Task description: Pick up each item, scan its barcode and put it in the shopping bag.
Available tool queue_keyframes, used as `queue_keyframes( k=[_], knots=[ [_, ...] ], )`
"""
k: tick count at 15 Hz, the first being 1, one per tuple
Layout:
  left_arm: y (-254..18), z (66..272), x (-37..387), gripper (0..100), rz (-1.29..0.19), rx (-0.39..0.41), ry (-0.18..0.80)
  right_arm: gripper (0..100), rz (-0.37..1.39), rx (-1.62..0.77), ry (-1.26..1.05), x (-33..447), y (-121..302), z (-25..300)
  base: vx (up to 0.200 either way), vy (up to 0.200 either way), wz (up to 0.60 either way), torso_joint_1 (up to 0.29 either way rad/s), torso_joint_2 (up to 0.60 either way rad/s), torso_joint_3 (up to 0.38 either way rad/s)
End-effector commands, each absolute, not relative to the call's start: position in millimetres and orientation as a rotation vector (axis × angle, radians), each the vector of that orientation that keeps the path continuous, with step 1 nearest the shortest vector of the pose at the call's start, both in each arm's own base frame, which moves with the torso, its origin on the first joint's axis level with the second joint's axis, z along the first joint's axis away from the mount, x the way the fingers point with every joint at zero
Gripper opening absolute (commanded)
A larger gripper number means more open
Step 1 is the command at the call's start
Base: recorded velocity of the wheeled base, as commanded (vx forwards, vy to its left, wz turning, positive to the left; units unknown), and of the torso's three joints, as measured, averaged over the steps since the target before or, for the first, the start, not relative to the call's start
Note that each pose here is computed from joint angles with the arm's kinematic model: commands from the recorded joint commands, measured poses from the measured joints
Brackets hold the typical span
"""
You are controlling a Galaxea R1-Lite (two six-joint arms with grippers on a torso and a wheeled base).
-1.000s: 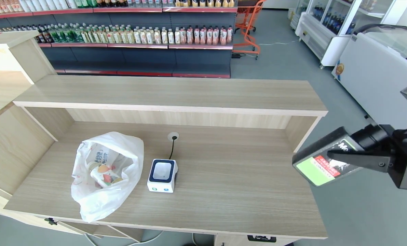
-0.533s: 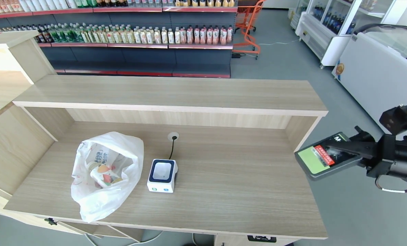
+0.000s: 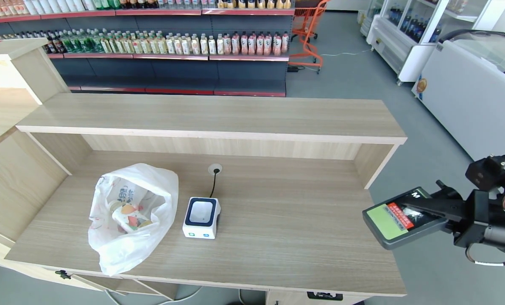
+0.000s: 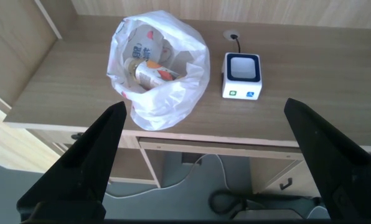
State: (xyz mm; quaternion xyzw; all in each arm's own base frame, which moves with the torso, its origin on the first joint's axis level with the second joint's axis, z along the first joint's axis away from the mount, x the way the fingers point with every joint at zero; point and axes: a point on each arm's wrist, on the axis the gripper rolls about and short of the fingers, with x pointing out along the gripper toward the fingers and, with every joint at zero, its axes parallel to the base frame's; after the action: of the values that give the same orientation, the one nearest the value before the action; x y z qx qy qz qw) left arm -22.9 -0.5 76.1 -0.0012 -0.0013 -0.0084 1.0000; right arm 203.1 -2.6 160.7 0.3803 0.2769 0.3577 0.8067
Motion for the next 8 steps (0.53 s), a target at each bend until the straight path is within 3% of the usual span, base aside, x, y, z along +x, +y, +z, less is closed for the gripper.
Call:
queue_keyframes(
  k=[1, 8],
  knots=[
    [-0.4, 76.1, -22.9, 100, -0.017, -0.003, -0.003, 0, 0.782, 0.814, 0.582, 198.3, 0.2, 166.3, 0.0, 0.2, 0.0, 0.007, 0.0, 0.002],
    [-0.5, 76.1, -22.9, 100, -0.015, -0.003, -0.003, 0, 0.807, 0.797, 0.567, 194.5, 4.2, 172.6, 0.0, 0.2, 0.0, 0.0, 0.0, 0.001]
  ],
)
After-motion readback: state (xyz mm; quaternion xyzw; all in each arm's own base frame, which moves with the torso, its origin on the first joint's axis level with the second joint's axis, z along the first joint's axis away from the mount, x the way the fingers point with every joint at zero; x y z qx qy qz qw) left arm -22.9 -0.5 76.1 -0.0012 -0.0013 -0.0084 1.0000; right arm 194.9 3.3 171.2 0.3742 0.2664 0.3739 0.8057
